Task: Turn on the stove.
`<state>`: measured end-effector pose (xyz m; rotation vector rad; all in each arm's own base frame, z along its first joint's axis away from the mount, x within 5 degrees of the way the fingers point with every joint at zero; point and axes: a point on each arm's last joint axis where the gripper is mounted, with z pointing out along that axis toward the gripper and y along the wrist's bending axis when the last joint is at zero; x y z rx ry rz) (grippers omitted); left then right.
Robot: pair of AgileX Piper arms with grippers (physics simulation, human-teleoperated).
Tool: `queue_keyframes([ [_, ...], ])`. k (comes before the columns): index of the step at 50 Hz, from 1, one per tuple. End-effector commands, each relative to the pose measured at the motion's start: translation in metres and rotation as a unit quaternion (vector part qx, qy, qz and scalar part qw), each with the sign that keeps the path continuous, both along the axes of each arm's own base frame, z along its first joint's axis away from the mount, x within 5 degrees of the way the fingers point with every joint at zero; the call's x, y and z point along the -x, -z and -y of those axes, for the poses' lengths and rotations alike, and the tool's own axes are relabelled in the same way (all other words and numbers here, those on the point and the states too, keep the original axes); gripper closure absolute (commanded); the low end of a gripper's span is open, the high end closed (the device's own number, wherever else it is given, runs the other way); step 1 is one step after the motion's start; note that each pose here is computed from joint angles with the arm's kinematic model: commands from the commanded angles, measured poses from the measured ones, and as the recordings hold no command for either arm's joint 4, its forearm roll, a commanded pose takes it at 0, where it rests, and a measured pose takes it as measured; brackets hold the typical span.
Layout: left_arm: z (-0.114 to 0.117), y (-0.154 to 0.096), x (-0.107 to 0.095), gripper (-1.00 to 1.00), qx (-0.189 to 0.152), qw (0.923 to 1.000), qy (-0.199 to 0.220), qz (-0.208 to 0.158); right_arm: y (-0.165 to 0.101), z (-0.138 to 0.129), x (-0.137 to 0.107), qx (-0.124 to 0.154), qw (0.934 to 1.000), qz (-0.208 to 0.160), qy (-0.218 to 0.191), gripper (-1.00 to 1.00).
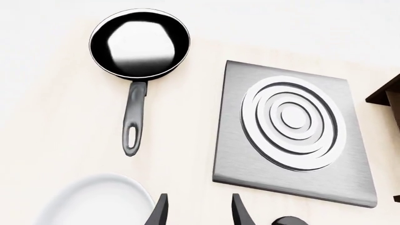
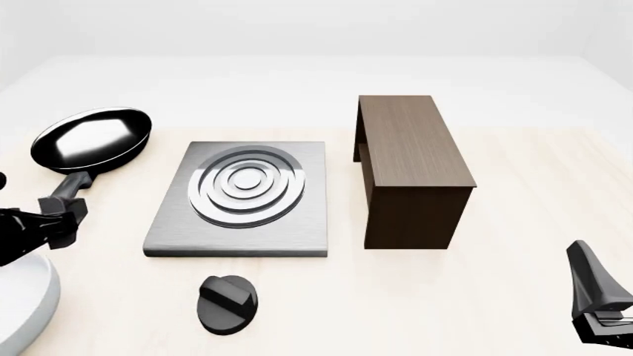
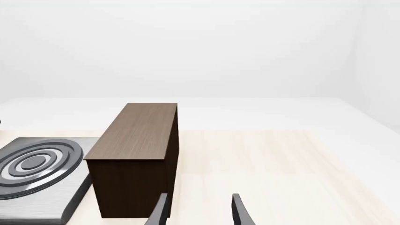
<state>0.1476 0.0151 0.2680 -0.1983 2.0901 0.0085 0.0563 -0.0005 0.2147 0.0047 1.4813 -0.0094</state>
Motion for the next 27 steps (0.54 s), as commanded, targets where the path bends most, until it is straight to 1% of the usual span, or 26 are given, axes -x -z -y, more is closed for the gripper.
queue_keyframes([
  [1, -0.001, -0.020, 0.008, -1.00, -0.003, 0.9999, -0.004, 0.016, 0.000, 0.000, 0.000, 0.003, 1.0000, 0.002, -0.003, -1.00],
  [8, -0.007, -0.032, 0.008, -1.00, -0.015, 0.9994, -0.020, 0.025, 0.000, 0.000, 0.000, 0.003, 1.0000, 0.002, -0.004, -1.00],
  [15, -0.011, -0.035, 0.005, -1.00, -0.020, 0.9990, -0.030, 0.026, 0.000, 0.000, 0.000, 0.003, 1.0000, 0.002, -0.004, -1.00],
  [22, -0.013, -0.042, 0.007, -1.00, -0.022, 0.9984, -0.038, 0.034, 0.000, 0.000, 0.000, 0.003, 1.0000, 0.002, -0.004, -1.00],
  [27, -0.016, -0.040, 0.007, -1.00, -0.024, 0.9980, -0.049, 0.033, 0.000, 0.000, 0.000, 0.003, 1.0000, 0.002, -0.004, -1.00],
])
